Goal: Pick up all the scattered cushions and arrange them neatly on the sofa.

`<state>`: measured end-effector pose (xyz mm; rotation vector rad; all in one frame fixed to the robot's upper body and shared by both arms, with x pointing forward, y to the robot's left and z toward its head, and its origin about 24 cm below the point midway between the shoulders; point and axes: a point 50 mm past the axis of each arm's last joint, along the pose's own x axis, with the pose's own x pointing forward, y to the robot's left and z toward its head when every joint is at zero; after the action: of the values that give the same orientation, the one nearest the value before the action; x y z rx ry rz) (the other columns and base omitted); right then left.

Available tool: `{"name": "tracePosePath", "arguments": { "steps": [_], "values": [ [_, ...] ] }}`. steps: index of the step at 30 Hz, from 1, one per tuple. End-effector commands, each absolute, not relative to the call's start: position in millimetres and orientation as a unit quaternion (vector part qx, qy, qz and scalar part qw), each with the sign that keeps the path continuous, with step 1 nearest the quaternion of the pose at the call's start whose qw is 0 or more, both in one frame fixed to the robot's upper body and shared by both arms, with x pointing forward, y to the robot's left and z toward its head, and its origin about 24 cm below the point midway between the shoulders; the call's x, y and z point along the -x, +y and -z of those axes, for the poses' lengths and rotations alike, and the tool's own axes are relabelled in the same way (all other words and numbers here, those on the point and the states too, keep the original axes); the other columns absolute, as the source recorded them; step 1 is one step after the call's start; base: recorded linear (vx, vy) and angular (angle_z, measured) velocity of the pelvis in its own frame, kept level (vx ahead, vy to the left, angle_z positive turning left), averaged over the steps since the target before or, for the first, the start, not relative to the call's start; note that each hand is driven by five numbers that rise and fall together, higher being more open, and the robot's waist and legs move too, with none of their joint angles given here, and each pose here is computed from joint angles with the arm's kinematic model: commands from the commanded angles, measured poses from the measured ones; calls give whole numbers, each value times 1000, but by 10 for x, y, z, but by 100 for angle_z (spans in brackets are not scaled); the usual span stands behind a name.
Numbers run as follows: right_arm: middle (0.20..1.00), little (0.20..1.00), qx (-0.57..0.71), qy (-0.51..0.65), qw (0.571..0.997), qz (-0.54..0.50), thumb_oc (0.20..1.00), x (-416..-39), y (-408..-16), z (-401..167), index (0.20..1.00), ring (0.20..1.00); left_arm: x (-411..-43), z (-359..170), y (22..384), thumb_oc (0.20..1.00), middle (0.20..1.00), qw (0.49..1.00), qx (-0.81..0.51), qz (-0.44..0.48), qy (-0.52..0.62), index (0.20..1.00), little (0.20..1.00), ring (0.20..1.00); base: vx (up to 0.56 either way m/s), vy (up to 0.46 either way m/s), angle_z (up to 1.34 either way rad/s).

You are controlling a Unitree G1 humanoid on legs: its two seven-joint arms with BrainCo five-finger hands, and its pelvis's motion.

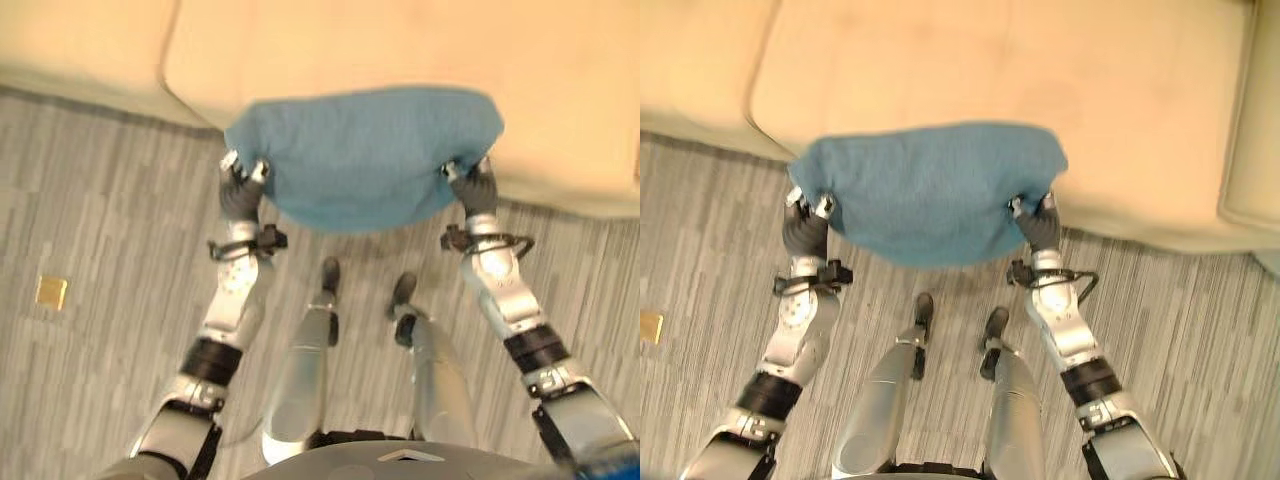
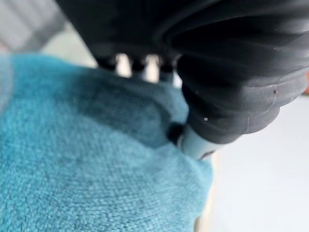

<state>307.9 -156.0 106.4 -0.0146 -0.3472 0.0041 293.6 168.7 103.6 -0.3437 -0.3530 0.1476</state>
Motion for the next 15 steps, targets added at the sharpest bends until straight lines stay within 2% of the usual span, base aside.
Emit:
{"name": "tracePosePath", "arguments": {
  "steps": [1, 5, 11, 15],
  "values": [
    [200, 200, -16, -285, 954, -88, 200, -2940, -1220, -1440, 200, 200, -2896, -1374, 1212, 200, 200, 945, 202, 71, -246, 200, 200, 200, 166, 55, 33],
    [200, 200, -41, -226, 970, -83, 200, -2846, -1225, -1144, 200, 200, -2767, -1121, 1275, 200, 200, 955, 215, 68, -195, 200, 200, 200, 246, 172, 1],
    [200, 200, -55, -197, 975, -89, 200, -2813, -1168, -1014, 200, 200, -2711, -1090, 1279, 200, 200, 960, 197, 73, -187, 200, 200, 200, 117, 181, -24],
    [200, 200, -40, -190, 976, -99, 200, -2847, -1133, -1001, 200, 200, -2684, -1044, 1287, 200, 200, 964, 183, 76, -177, 200, 200, 200, 167, -15, -42]
  ]
}}
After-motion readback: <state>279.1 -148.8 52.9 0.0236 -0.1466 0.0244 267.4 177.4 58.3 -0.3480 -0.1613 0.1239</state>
